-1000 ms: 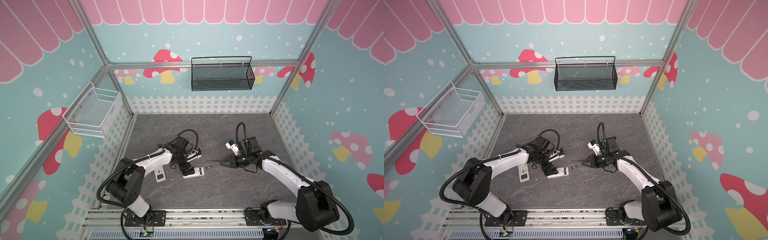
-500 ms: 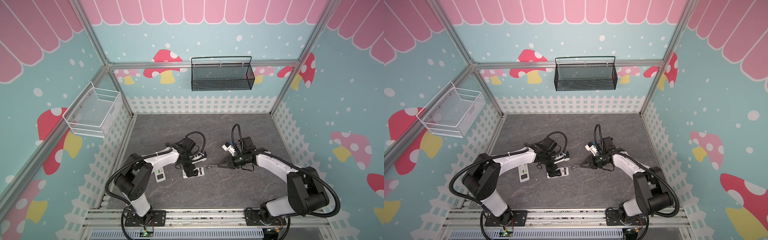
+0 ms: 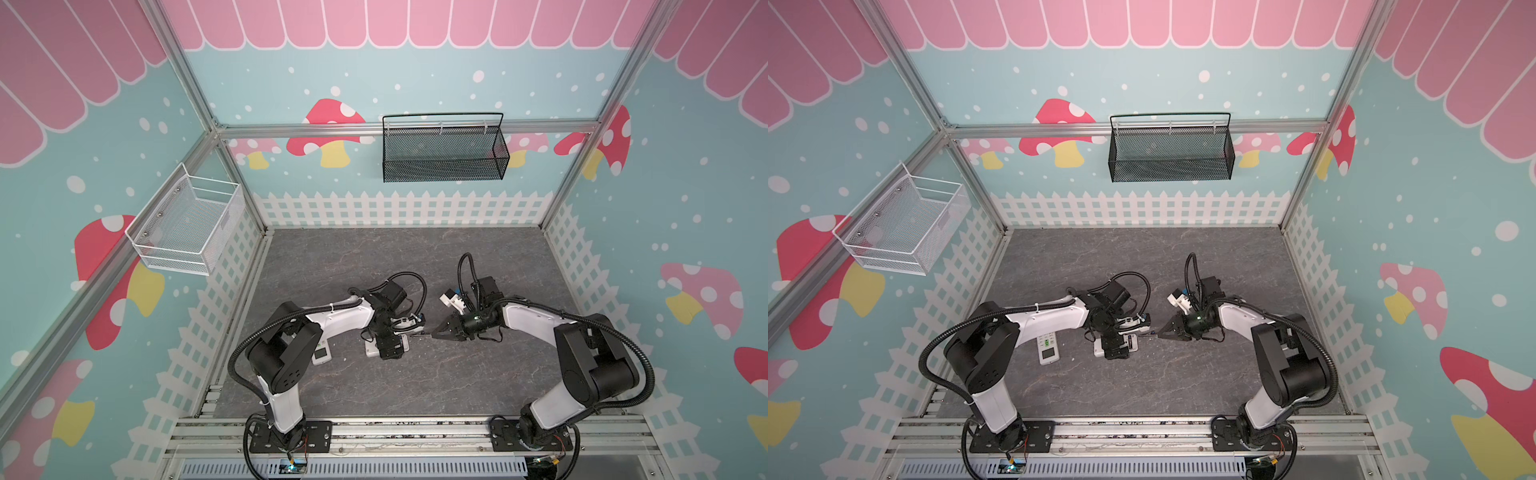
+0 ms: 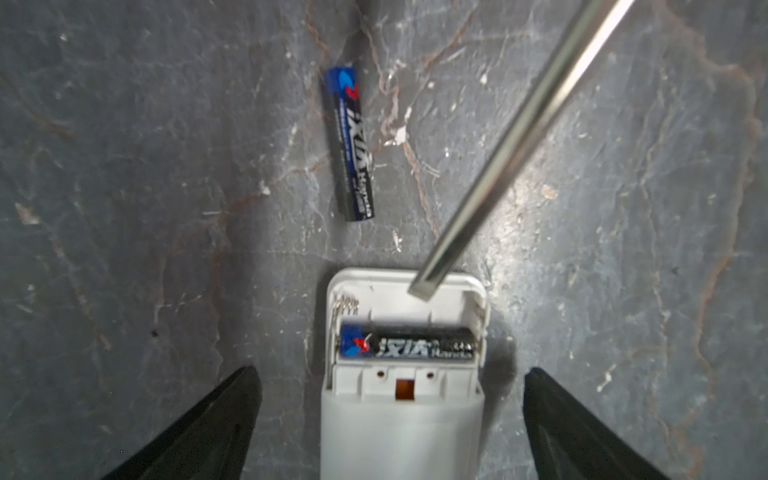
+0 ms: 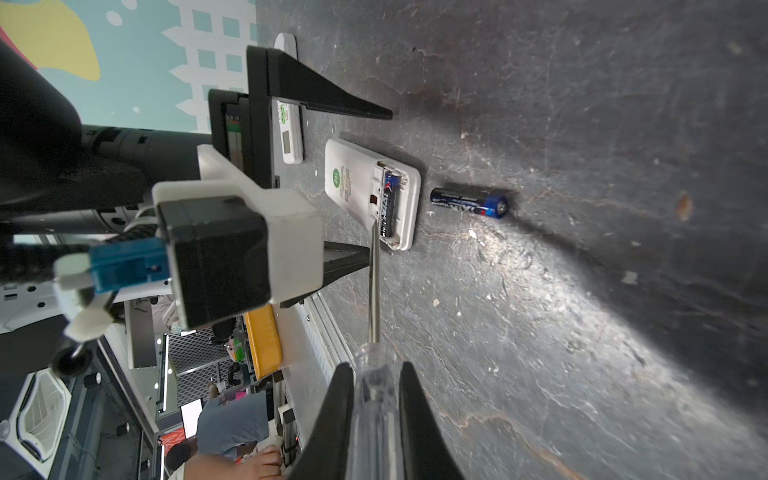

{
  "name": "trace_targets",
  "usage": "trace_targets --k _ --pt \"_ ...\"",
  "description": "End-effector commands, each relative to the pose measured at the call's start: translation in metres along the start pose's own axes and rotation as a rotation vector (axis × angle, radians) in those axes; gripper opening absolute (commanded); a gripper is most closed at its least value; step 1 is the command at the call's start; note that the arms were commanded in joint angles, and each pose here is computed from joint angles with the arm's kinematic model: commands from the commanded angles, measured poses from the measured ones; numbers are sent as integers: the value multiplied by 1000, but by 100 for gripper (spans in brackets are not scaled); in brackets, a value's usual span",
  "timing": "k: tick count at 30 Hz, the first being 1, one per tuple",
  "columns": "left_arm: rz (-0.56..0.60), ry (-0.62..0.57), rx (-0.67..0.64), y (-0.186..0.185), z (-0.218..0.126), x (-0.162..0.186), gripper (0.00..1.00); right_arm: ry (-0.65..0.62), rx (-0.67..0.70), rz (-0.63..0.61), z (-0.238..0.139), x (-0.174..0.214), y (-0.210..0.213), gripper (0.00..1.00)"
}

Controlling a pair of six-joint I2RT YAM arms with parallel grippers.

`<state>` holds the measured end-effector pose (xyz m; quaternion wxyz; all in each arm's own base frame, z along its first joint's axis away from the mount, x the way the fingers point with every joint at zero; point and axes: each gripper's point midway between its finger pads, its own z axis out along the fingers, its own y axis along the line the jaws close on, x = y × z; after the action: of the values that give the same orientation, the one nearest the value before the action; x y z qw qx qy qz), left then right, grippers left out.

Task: Unload the batteries from the remote control
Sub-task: 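Move the screwdriver tip back toward the remaining battery with the right gripper, then pry the second blue battery out with the screwdriver tip using the right gripper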

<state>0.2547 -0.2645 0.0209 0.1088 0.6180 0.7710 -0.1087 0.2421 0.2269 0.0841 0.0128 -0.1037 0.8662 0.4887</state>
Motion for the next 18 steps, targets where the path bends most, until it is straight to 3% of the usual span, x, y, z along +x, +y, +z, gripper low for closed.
trace_targets --k 1,9,14,18 --pt "26 26 -23 3 4 -4 97 0 -20 -36 1 -3 1 0" --pt "56 59 -14 -2 11 -7 88 45 -13 -21 14 0 -8 0" --pt "56 58 14 -7 11 -9 72 62 -17 -21 19 2 -8 0" --pt "57 57 16 -7 10 -10 70 80 -27 -30 24 2 -5 0"
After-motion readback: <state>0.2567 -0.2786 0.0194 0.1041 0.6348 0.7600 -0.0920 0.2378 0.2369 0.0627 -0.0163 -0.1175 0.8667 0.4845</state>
